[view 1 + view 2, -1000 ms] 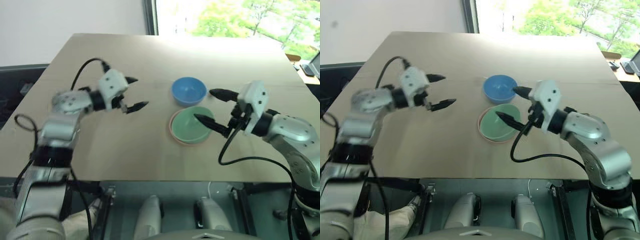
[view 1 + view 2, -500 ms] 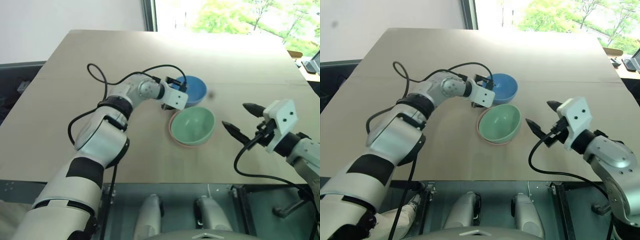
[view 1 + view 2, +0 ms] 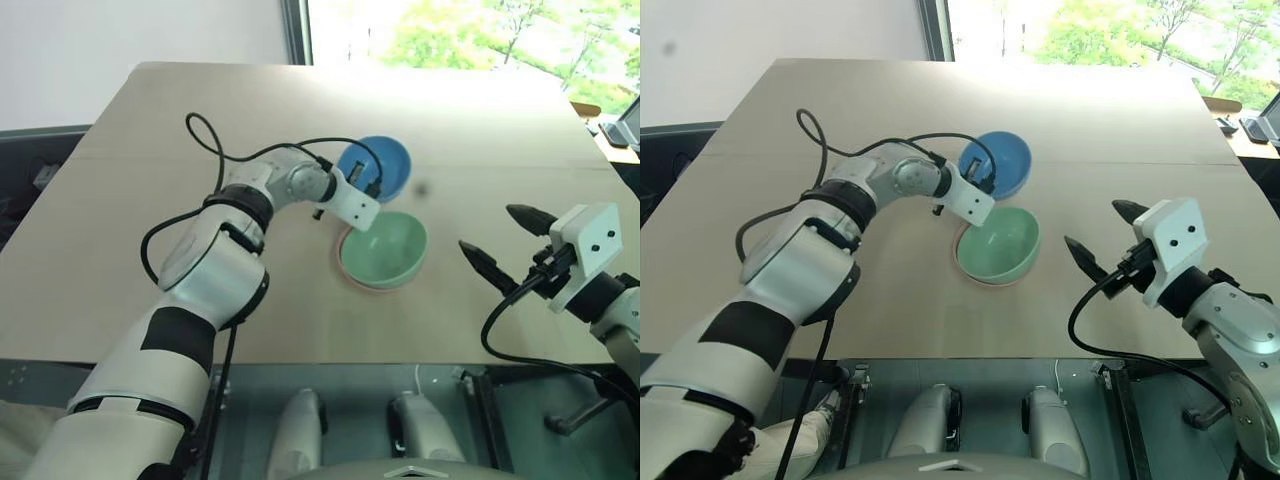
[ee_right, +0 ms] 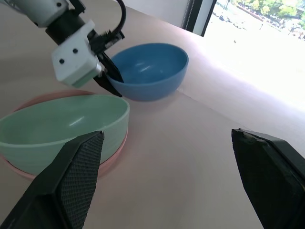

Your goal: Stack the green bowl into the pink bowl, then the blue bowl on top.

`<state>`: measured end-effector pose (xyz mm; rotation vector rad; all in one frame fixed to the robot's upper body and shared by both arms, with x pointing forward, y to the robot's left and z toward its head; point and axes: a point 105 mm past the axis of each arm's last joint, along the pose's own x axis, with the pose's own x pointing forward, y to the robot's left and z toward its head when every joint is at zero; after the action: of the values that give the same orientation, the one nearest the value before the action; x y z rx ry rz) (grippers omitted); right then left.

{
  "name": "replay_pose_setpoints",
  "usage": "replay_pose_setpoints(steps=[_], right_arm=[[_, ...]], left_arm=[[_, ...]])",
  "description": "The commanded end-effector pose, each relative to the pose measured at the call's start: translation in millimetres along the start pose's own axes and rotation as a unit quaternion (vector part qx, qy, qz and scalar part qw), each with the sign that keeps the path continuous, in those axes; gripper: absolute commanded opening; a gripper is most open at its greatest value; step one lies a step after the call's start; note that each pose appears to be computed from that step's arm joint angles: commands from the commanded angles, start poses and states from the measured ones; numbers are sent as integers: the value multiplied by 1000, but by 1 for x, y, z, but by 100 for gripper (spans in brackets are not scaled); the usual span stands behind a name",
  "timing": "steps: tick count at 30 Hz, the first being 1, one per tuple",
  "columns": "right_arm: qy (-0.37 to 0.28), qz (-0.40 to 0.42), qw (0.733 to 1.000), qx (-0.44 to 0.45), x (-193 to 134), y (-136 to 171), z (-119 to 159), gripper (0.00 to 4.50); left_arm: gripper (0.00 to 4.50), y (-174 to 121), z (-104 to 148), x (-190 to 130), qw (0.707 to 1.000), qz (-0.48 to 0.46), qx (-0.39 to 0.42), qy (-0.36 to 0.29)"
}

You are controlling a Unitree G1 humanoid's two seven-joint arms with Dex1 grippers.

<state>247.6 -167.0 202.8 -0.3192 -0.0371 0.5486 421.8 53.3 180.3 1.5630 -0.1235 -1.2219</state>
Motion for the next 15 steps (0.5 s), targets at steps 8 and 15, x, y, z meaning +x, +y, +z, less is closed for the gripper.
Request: replay_pose_setpoints(steps=[8, 15], right_arm=[[14, -31, 999, -17, -23, -18, -7, 450], [15, -19, 1000, -17, -20, -9, -8, 450]], left_arm=[[6, 18, 74, -81, 954, -29, -32, -296], [150, -19, 97, -88, 934, -117, -63, -332]])
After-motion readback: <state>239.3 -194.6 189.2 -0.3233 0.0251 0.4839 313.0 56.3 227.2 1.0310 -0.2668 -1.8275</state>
